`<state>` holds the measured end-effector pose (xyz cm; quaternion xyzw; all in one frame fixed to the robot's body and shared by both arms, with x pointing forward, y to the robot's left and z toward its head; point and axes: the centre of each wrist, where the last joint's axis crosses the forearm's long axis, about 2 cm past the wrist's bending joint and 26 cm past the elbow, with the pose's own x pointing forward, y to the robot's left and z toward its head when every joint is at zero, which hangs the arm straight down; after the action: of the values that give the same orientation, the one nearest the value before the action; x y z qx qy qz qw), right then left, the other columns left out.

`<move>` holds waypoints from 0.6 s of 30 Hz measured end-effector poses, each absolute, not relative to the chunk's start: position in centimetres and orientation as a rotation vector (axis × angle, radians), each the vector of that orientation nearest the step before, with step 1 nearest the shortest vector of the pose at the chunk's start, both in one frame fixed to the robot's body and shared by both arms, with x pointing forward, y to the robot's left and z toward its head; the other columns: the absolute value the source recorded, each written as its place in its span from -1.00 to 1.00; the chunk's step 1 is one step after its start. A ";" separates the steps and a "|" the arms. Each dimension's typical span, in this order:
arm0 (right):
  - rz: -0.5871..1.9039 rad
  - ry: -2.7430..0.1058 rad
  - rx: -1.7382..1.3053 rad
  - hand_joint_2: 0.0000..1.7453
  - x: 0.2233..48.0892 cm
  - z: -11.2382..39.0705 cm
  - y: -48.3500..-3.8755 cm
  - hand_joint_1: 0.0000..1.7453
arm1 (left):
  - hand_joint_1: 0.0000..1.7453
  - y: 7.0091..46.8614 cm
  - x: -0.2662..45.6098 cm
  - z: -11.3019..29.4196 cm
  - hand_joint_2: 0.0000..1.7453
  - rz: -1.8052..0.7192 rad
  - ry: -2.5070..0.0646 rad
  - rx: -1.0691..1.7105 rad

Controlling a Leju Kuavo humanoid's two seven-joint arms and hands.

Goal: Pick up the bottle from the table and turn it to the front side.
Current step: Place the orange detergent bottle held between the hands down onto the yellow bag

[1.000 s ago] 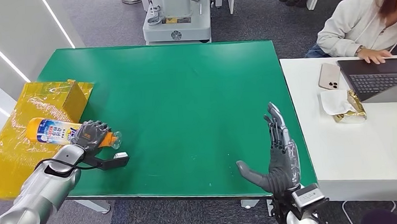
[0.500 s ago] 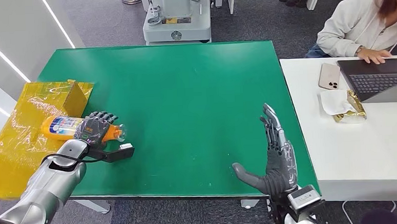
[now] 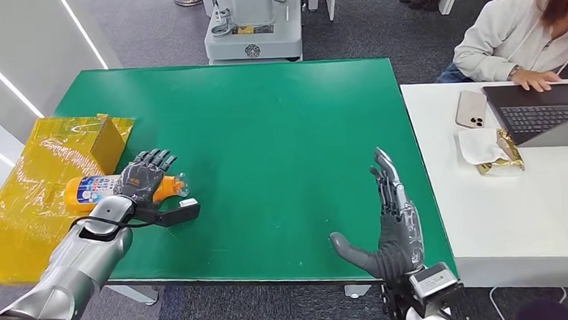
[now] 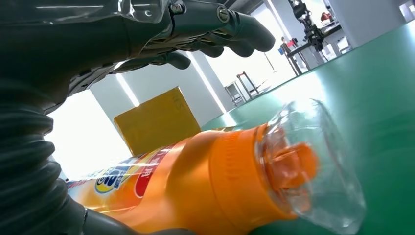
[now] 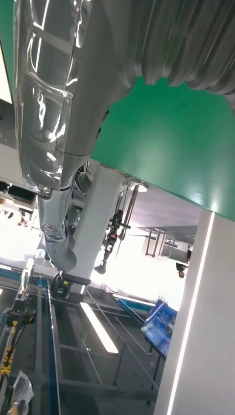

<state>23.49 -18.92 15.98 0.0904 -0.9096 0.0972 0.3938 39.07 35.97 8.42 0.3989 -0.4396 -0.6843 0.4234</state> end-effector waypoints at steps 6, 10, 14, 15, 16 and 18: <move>0.237 -2.296 0.228 1.00 23.4 16.1 -18.7 -1.00 | -1.00 33.9 39.8 8.9 1.00 -1.701 -1.151 0.977; 0.237 -2.293 0.225 1.00 23.4 16.2 -18.6 -1.00 | -1.00 32.2 40.3 9.3 1.00 -1.622 -1.192 0.880; 0.232 -2.294 0.226 1.00 23.4 16.3 -18.4 -1.00 | -1.00 30.6 40.8 9.8 1.00 -1.511 -1.232 0.771; 0.229 -2.295 0.225 1.00 23.4 16.3 -18.4 -1.00 | -1.00 30.3 40.9 9.9 1.00 -1.490 -1.246 0.752; 0.226 -2.295 0.225 1.00 23.4 16.3 -18.4 -1.00 | -1.00 30.0 41.0 10.0 1.00 -1.462 -1.269 0.722; 0.222 -2.294 0.226 1.00 23.5 16.3 -18.4 -1.00 | -1.00 29.5 41.1 10.1 1.00 -1.364 -1.337 0.616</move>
<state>23.47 -18.40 16.29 0.0894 -0.9074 0.0877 0.4012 41.11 29.46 10.11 0.2589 -0.5618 -0.5731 0.5375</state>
